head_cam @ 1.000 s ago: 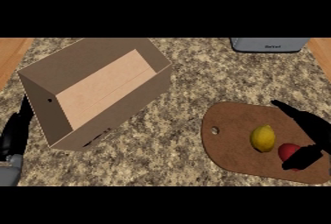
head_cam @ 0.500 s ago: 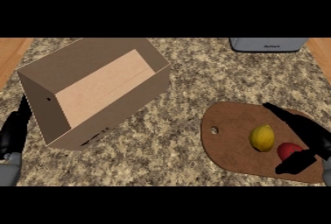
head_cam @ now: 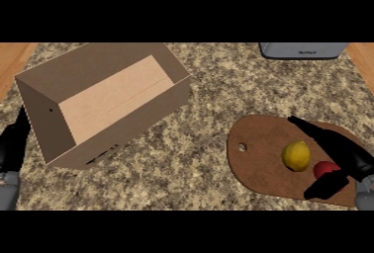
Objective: Pick the lemon from the cutting board and place it in the cardboard box
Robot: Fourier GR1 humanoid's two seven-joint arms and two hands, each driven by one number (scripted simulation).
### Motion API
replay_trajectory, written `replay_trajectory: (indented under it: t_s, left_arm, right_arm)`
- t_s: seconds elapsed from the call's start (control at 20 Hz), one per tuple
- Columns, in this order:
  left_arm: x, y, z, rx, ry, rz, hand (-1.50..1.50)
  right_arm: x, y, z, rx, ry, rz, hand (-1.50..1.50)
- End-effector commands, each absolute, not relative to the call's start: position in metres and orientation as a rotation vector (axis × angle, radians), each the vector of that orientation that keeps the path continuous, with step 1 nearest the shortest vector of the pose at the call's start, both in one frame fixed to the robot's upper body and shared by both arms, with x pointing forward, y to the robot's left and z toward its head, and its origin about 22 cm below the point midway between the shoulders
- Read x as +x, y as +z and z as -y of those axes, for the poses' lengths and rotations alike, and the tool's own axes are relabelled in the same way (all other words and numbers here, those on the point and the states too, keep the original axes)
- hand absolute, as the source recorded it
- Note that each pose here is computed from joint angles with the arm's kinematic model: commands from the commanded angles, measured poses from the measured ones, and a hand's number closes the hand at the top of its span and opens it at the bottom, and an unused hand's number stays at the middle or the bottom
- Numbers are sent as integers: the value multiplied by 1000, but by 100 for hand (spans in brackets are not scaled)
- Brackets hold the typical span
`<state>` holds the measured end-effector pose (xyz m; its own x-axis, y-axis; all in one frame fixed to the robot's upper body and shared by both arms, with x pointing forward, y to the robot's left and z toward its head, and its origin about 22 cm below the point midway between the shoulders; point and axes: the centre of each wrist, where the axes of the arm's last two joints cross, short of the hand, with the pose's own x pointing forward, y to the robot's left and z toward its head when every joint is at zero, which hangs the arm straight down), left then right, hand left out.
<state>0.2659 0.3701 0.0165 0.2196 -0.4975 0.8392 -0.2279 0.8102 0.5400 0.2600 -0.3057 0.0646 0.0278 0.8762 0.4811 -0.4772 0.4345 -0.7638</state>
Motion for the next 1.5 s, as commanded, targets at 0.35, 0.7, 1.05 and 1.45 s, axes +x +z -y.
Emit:
replay_trajectory:
  t_s: [0.35, 0.7, 1.05, 1.45]
  left_arm:
    - [271, 15, -350, 656, -208, 1348, 0]
    - [256, 10, -358, 644, -217, 1384, 0]
    - [275, 29, -351, 647, -214, 1367, 0]
    - [267, 34, -373, 637, -197, 1372, 0]
  right_arm:
    - [281, 33, 277, -484, 1101, 952, -150]
    - [276, 14, 289, -729, 1100, 1085, 150]
    - [275, 16, 234, -860, 1089, 1158, 150]
    - [273, 50, 104, -1062, 1072, 1231, 150]
